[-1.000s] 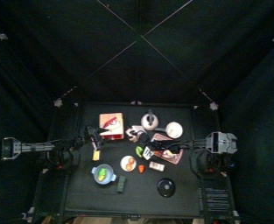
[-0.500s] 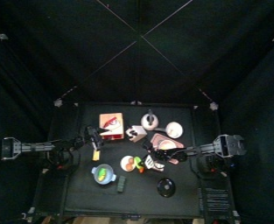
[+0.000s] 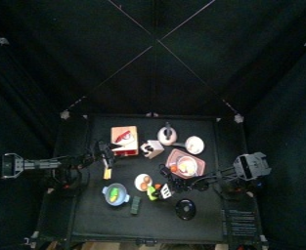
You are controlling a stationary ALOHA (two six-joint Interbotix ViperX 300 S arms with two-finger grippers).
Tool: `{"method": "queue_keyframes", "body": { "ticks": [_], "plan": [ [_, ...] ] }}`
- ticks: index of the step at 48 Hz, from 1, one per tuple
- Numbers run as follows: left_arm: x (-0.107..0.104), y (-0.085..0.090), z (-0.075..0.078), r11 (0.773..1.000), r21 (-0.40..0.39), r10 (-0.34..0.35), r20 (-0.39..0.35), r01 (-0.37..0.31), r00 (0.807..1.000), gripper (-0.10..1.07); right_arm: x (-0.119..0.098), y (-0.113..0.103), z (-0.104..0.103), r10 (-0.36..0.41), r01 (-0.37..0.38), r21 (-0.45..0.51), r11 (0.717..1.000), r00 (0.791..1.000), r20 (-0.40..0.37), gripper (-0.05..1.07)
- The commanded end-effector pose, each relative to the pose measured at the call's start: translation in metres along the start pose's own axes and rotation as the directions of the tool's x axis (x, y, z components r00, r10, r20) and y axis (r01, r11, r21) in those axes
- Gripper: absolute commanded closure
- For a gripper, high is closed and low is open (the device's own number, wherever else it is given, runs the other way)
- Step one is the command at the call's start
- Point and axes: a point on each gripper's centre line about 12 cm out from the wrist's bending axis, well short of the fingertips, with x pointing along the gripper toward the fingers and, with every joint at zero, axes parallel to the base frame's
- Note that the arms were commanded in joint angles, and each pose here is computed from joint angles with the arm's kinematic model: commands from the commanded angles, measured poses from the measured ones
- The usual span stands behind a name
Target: Place starfruit in middle front of table
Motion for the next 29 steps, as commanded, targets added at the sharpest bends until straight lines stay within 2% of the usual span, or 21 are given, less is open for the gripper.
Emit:
{"method": "queue_keyframes", "body": {
  "ticks": [1, 10, 17, 22, 29],
  "plan": [
    [0.002, -0.001, 0.006, 1.0, -0.001, -0.004, 0.012, 0.004, 1.0, 0.11, -0.002, 0.018, -0.001, 0.044, -0.044, 0.022, 0.999, 0.999, 0.006, 0.3],
    [0.002, -0.001, 0.006, 1.0, -0.002, -0.004, 0.011, 0.005, 1.0, 0.11, -0.007, 0.021, -0.005, 0.042, -0.041, 0.06, 0.997, 0.999, -0.019, 0.3],
    [0.002, -0.002, 0.007, 1.0, -0.001, -0.005, 0.015, 0.005, 1.0, 0.11, -0.014, 0.024, -0.001, 0.033, -0.03, 0.045, 0.999, 0.998, -0.053, 0.3],
    [0.003, -0.001, 0.008, 1.0, -0.001, -0.004, 0.015, 0.004, 1.0, 0.11, -0.019, 0.024, 0.016, 0.006, -0.005, 0.022, 1.0, 0.998, -0.068, 0.3],
    [0.003, -0.001, 0.008, 1.0, -0.001, -0.004, 0.015, 0.004, 1.0, 0.11, -0.023, 0.018, 0.044, -0.082, 0.078, -0.041, 0.996, 0.99, -0.114, 0.3]
  ]
}}
